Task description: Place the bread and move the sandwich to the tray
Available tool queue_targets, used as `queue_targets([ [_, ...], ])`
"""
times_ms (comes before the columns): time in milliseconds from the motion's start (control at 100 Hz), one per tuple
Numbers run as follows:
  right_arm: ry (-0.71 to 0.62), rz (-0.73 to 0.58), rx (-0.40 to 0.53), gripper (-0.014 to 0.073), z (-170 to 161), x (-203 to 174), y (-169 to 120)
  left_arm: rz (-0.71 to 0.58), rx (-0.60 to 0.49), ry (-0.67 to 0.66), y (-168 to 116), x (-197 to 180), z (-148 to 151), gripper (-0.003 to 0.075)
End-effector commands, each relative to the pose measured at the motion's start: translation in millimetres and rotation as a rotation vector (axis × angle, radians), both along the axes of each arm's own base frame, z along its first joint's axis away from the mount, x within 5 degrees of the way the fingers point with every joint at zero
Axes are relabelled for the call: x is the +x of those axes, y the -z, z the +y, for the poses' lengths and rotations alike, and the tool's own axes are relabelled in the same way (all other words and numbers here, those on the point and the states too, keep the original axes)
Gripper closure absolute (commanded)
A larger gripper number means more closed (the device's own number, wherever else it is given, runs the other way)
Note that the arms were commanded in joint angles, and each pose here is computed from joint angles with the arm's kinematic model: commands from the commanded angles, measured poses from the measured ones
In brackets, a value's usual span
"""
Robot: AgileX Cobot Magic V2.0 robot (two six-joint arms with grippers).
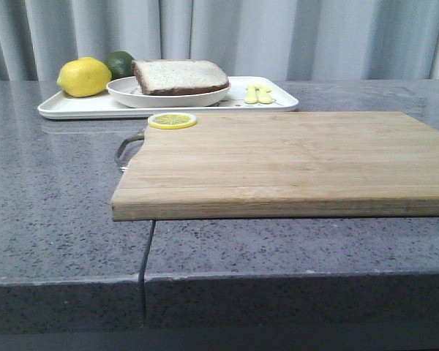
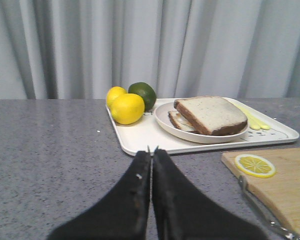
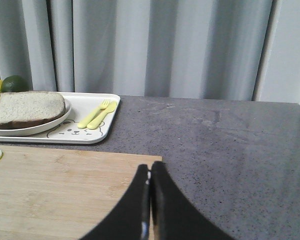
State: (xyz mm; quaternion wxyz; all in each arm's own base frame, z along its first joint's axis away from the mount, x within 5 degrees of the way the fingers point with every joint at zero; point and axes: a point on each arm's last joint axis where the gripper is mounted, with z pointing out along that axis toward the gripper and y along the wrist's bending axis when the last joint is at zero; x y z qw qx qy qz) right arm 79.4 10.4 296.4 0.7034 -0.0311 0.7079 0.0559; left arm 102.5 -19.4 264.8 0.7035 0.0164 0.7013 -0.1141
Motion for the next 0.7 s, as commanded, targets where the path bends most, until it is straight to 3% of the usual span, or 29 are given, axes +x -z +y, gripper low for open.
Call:
queue_targets([
  [0,0.034,-0.082,-0.005,0.0662,-3,0,-13,-0.093,0.033,-0.037,-7,-6,5,0.0739],
  [250,0.034,-0.082,-0.005,0.0662,-3,0,-13,0.065,0.076,-0.144,32,-29,16,0.0739],
  [690,0.034,-0.082,-0.005,0.0662,-3,0,-13,-0.006,0.112,-0.166,63,-46,18,0.0739],
])
